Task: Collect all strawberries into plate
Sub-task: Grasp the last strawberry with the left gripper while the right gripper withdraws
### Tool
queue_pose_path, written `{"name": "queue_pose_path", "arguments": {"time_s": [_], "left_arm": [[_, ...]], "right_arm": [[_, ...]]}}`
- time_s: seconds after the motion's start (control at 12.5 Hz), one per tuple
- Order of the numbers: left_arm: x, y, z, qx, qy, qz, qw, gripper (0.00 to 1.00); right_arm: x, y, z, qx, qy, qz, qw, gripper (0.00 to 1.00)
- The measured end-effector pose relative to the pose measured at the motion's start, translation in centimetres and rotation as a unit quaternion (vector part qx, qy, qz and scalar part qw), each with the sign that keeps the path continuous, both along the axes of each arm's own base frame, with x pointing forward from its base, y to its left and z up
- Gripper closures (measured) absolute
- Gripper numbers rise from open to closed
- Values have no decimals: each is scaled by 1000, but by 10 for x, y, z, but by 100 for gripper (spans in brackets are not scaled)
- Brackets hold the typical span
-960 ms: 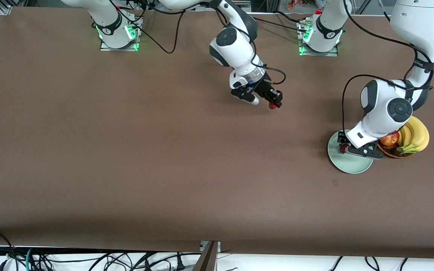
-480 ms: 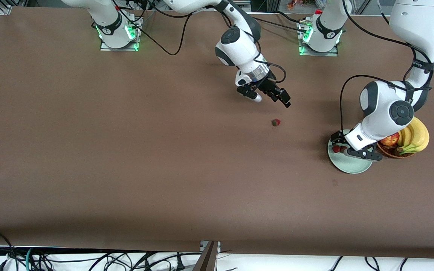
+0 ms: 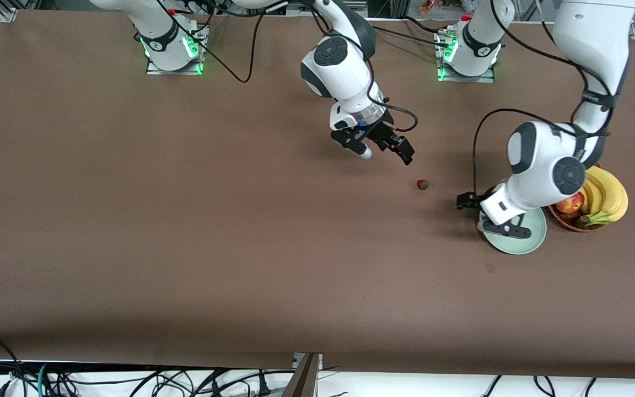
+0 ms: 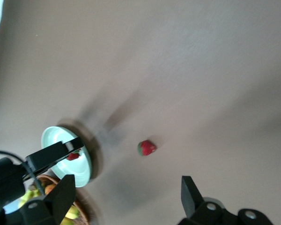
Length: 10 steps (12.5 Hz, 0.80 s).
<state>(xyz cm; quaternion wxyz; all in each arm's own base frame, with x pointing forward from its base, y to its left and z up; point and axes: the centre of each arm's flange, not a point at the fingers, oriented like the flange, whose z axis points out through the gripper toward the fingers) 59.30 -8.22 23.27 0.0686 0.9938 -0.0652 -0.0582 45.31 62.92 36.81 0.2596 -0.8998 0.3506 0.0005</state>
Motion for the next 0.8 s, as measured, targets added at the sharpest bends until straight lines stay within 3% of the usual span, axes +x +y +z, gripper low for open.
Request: {"name": "queue_pose_path", "arguments": {"time_s": [0.32,0.48,0.64,0.8], "left_arm": [[-17,-54,-28,0,32,29,999,0],[-31,-69,-42,3,43,46,998,0],[-46,-70,-56,7,48,51,998,0],[-67,-71,-74,9,50,52,997,0]], "right_arm": [[49,-90,53,-106,38,62,992,0],[82,-175,76,-156,51,131,978,0],[106,-253,94,-181,60,212,958,0],[115,-297,117,-181,59,257,947,0]]}}
